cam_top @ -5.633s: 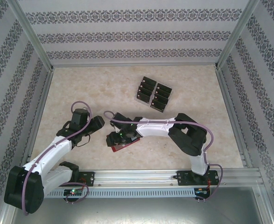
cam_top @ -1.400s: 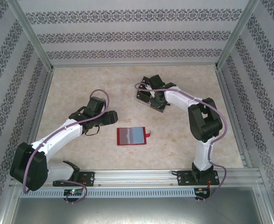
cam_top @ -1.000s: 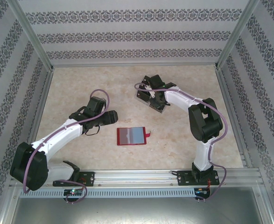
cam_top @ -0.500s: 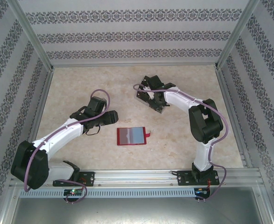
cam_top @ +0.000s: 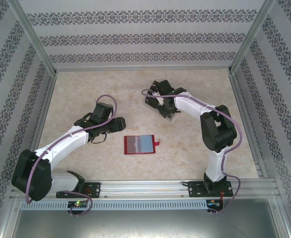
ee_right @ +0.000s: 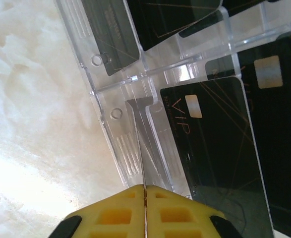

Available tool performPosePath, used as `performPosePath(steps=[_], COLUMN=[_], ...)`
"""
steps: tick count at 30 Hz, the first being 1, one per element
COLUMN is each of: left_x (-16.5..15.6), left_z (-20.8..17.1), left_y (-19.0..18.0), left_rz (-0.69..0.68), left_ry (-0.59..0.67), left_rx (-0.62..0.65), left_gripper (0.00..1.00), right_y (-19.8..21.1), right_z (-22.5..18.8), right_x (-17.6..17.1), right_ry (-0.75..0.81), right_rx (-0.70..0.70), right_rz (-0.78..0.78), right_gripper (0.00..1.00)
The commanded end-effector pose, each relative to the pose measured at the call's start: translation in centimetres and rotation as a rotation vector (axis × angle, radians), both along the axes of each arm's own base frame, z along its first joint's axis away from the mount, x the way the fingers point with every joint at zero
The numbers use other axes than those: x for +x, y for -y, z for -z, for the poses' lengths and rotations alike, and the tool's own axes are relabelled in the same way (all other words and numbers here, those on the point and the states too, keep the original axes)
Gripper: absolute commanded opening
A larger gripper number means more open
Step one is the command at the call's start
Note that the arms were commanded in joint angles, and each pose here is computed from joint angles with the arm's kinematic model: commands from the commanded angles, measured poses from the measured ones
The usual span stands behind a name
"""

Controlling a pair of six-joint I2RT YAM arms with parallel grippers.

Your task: Put the credit cards into the card holder

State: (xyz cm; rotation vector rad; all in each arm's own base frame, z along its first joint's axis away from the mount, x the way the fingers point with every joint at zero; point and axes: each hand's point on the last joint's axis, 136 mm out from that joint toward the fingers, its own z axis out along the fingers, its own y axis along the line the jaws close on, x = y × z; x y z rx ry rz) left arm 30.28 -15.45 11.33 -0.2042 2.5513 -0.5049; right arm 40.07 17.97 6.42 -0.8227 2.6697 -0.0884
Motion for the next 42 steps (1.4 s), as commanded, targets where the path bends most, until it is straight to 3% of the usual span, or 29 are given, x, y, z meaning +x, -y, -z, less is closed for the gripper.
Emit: performPosePath(steps=[1, 7, 20, 26, 30, 35, 42], left_x=[0.7, 0.8, 1.0, 0.9, 0.7, 0.3, -0.8], left_z=[-0.4, -0.3, 0.0, 0.2, 0.2, 0.3, 0.5], left_y=[0.1, 0.2, 0.5, 0.5, 0.4, -0.1, -0.7], left_rz=[-0.014, -0.006, 0.019, 0.031, 0.042, 0.055, 0.095], left_ry=[0.017, 0.014, -0.001, -0.010, -0.013, -0.024, -0.060], left_rx=[-0.019, -0.016, -0.002, 0.007, 0.021, 0.051, 0.115], left_gripper=[0.75, 0.75, 0.78, 0.87, 1.00, 1.00, 1.00], right_y=[-0.3, -0.6, -1.7, -2.5, -3.1, -3.5, -4.5], right_z=[0.4, -0.4, -5.3, -8.2, -10.5, -13.7, -17.1], right_x=[-0.5, -0.5, 0.4, 0.1, -0.4, -1.6, -5.2], right_ry=[-0.040, -0.038, 0.046, 0.094, 0.127, 0.171, 0.174], right_rx=[0.000, 0.012, 0.062, 0.096, 0.151, 0.256, 0.521], right_rz=[-0.012, -0.036, -0.068, -0.069, -0.054, -0.011, 0.074], right_gripper=[0.06, 0.00, 0.00, 0.00, 0.00, 0.00, 0.00])
